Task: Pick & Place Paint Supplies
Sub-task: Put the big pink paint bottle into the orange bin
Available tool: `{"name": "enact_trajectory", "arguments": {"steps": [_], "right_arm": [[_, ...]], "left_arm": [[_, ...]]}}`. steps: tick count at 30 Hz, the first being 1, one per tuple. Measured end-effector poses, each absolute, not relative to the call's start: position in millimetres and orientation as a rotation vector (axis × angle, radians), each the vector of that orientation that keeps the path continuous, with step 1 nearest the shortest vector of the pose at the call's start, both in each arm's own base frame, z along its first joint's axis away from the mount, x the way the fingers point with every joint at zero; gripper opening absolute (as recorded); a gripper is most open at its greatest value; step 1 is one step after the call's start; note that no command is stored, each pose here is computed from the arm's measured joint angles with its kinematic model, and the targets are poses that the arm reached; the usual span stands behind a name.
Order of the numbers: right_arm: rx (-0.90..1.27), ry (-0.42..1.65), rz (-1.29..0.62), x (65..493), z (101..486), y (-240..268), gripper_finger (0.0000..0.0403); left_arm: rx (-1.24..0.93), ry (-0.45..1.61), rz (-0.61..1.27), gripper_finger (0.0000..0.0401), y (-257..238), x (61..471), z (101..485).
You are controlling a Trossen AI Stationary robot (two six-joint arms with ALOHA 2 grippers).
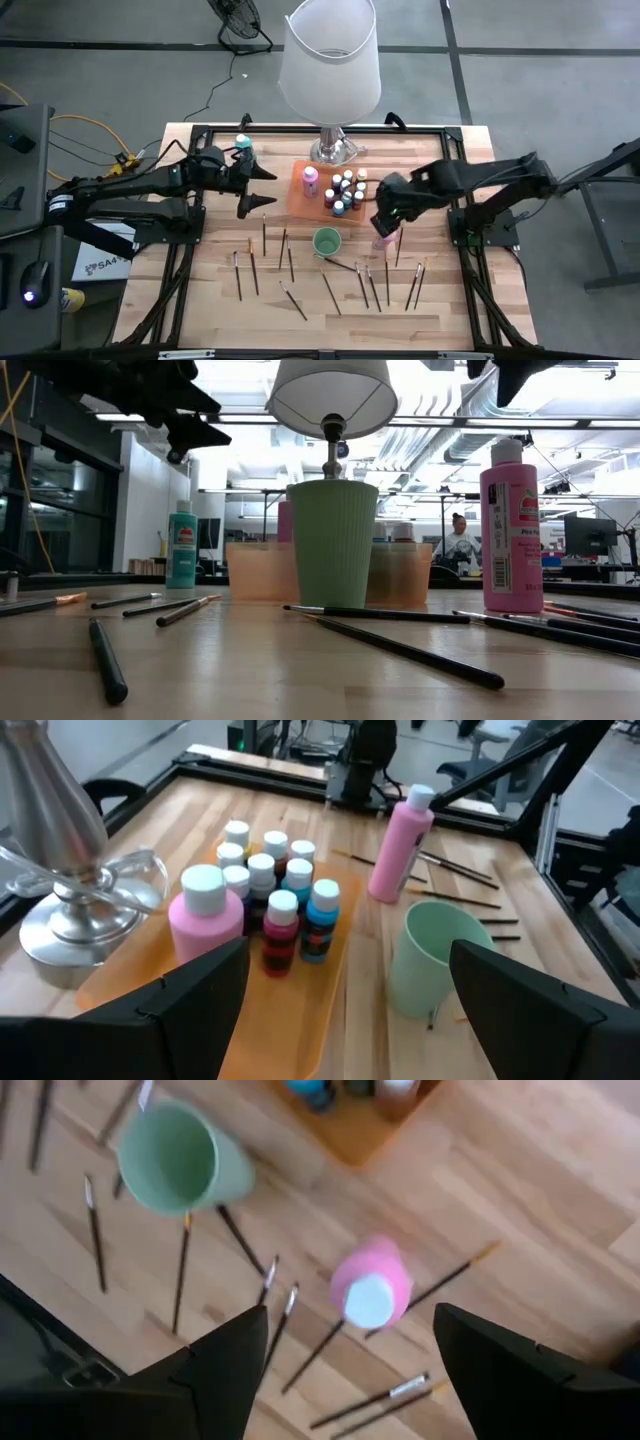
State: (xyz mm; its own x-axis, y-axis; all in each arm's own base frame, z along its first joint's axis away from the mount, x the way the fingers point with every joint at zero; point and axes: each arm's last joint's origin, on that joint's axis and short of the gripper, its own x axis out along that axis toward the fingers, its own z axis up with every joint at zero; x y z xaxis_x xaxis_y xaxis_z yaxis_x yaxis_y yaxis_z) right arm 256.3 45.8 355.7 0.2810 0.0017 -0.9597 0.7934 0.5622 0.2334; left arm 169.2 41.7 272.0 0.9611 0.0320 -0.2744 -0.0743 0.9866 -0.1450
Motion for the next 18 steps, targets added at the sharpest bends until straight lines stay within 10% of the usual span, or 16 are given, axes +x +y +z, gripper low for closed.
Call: {"name": "enact_trajectory", "arguments": {"steps": [18], "right_arm": [[1.097, 1.218, -0.923, 264.3, 337.3, 57.2, 0.0252]], "left_arm": [[-0.174, 0.296, 0.002, 0.0338, 39.5, 167.1, 270.6]]}}
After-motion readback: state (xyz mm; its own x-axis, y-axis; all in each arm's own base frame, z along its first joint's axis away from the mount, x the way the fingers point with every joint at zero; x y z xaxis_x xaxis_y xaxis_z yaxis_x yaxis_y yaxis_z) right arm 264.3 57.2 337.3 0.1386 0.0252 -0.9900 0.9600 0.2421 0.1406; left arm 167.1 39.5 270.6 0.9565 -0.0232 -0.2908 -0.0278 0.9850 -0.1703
